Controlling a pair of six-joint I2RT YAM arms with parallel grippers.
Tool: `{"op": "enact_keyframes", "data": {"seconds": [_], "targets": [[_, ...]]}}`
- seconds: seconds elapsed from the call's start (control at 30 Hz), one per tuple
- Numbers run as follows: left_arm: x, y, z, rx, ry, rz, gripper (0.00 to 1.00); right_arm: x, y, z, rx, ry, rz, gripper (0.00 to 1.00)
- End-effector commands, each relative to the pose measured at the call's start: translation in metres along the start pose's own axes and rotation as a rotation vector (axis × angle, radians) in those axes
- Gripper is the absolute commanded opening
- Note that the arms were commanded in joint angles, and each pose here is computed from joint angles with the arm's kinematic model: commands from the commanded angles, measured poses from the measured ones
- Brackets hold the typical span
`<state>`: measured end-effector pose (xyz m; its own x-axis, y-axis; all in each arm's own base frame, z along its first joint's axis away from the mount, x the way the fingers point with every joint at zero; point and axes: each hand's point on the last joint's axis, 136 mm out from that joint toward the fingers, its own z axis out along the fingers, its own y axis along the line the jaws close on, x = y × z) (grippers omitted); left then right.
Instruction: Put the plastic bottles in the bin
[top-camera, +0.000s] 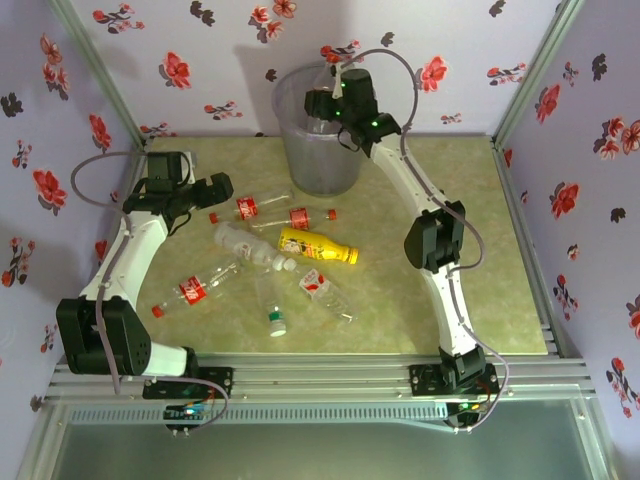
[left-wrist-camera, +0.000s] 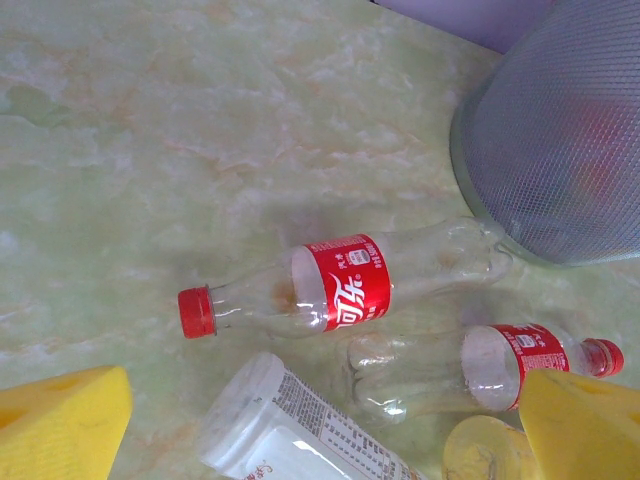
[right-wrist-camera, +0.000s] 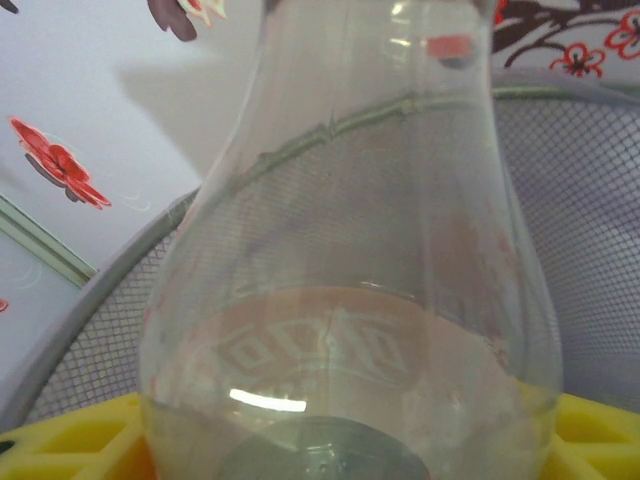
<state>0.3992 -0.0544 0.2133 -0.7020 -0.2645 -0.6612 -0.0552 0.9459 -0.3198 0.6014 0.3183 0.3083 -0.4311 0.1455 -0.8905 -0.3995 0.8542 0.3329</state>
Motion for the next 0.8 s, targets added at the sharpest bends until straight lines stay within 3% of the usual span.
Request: {"op": "enact_keyframes", "data": {"seconds": [0.0,0.4,0.6,0.77], "targets": [[-0.010,-0.001,-0.011,-0.005,-0.035,0.024,1.00,-0.011,0.008,-0.003,-0.008,-0.026,-0.035,0.73],[-0.012,-0.002,-0.014,-0.002,-0.042,0.024,1.00,-0.036,0.023,-0.027,-0.024,-0.056,-0.074,0.78],[-0.012,-0.002,-0.014,-0.003,-0.041,0.024,1.00,-0.062,0.042,-0.070,-0.015,-0.072,-0.148,0.78],[-0.011,-0.002,-0.013,-0.003,-0.040,0.023,1.00,-0.059,0.053,-0.119,0.021,-0.014,-0.253,0.78]]}}
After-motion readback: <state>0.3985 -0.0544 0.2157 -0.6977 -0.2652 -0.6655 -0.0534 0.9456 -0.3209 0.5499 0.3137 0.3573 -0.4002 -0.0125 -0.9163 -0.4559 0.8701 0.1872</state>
